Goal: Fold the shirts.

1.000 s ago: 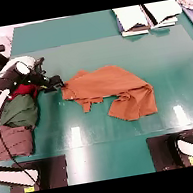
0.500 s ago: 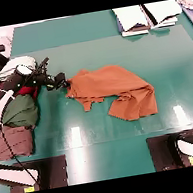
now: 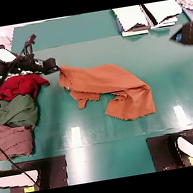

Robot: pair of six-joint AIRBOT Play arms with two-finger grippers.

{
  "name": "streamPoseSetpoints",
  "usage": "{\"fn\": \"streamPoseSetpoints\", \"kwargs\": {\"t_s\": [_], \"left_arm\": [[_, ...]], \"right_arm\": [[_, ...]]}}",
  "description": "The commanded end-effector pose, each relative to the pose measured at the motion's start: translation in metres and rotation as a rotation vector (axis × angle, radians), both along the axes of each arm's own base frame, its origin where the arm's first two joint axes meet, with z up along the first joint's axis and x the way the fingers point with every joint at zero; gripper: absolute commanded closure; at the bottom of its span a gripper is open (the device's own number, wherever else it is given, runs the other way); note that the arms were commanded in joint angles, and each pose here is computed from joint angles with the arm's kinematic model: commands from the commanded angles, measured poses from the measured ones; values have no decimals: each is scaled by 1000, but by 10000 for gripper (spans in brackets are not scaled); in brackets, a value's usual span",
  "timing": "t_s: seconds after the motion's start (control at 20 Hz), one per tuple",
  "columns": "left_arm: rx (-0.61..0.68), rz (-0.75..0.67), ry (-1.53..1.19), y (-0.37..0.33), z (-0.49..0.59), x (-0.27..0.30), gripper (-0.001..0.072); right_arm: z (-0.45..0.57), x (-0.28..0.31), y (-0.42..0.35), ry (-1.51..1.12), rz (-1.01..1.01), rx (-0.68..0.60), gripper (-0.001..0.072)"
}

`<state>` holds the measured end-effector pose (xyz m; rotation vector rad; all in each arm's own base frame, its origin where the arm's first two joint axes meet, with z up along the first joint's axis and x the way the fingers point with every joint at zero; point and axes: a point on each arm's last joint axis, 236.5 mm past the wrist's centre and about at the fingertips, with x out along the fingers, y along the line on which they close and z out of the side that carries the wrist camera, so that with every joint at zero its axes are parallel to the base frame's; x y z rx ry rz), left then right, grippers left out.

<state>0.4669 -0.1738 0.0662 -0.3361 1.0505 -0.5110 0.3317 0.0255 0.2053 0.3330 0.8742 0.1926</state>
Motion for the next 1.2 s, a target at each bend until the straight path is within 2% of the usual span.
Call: {"fn": "streamPoseSetpoints", "kwargs": {"t_s": [0.0, 0.1, 0.15, 0.2, 0.35, 0.55, 0.65, 0.7, 0.75, 0.9, 1.05, 1.15], "left_arm": [[50, -9, -69, 9, 25, 1, 686], [64, -17, -57, 11, 21, -1, 685], [70, -18, -55, 12, 20, -2, 685], [74, -16, -55, 13, 20, -2, 685], [79, -16, -56, 14, 19, -1, 685], [79, -15, -56, 14, 20, -1, 685], [84, -16, -56, 14, 19, -1, 685], [88, -16, -58, 15, 19, -1, 685], [91, -15, -59, 16, 20, -1, 686], [114, 23, -132, 25, 51, 2, 686], [179, 87, -433, 50, 173, -3, 686], [186, 129, -680, 63, 282, -39, 686]], "right_arm": [[-89, -42, -23, 275, -84, 73, 210], [-151, -59, -26, 421, -105, 125, 218], [-180, -66, -23, 479, -106, 146, 290], [-208, -73, -16, 535, -104, 171, 307], [-268, -89, 15, 661, -37, 168, 307], [-300, -85, 54, 701, 105, 82, 309], [-306, -79, 56, 702, 152, 21, 403], [-305, -75, 54, 700, 174, -15, 526], [-302, -71, 51, 690, 191, -47, 684], [-261, -41, 41, 550, 193, -107, 698], [-144, 1, 22, 233, 143, -170, 698], [-33, 11, 5, -42, 73, -201, 698]]}}
